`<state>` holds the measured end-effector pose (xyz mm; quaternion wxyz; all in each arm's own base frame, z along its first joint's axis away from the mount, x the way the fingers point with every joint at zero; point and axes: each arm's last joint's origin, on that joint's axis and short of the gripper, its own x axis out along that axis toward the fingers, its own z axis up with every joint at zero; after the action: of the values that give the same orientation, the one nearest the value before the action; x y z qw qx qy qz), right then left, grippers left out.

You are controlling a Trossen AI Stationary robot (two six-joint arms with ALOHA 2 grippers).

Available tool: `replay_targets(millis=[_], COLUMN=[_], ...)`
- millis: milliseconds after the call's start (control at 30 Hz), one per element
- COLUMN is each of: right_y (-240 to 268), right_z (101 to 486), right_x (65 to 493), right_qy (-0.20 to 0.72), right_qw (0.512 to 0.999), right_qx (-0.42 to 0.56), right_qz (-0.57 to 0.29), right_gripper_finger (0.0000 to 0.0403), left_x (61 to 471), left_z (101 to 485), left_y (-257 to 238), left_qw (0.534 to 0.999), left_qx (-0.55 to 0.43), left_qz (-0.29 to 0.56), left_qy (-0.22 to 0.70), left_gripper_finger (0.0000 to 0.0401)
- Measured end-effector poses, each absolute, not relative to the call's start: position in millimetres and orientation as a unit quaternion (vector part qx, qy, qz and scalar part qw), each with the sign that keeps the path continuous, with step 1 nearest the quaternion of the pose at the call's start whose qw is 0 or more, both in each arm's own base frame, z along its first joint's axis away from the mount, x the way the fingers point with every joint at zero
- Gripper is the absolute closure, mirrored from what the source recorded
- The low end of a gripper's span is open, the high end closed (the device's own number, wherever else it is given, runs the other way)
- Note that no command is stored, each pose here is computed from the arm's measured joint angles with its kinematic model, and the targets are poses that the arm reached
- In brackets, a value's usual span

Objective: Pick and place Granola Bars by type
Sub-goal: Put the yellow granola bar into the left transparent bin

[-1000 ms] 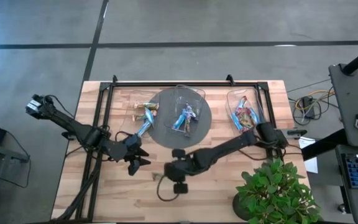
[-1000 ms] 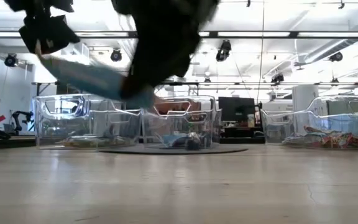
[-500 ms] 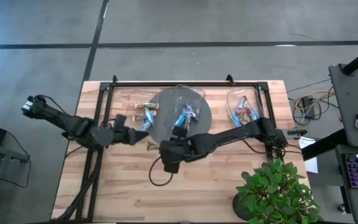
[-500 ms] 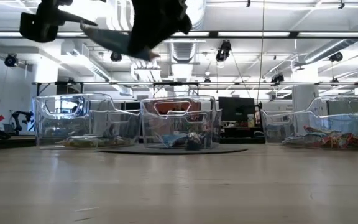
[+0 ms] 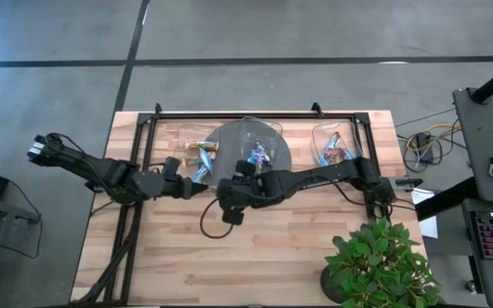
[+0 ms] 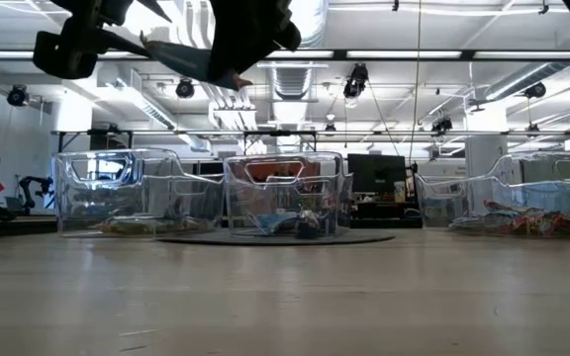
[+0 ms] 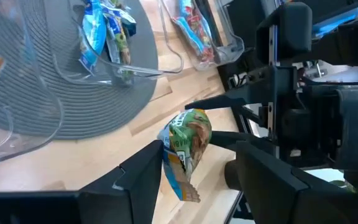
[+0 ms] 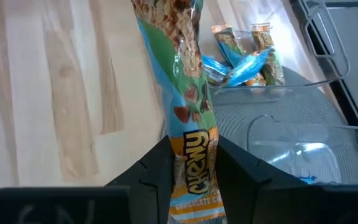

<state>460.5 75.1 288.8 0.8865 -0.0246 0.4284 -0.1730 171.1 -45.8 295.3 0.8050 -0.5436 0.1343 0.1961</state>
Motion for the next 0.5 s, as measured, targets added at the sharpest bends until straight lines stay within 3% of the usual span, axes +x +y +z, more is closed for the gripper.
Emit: replay_targets(millis=[500], right_y=[72.7], right_z=[289.3], right_x=[462.4], right_qy=[0.424], right_qw=[0.889], right_qx=[-0.030], right_qz=[-0.167], right_gripper_finger=[0.0307], left_x=[186.2], left_z=[286.5], left_y=[-46.4], left_qw=[0.807], left_qx=[-0.532], left_qz=[0.213], left_qy=[0.144], left_gripper_finger=[0.0215])
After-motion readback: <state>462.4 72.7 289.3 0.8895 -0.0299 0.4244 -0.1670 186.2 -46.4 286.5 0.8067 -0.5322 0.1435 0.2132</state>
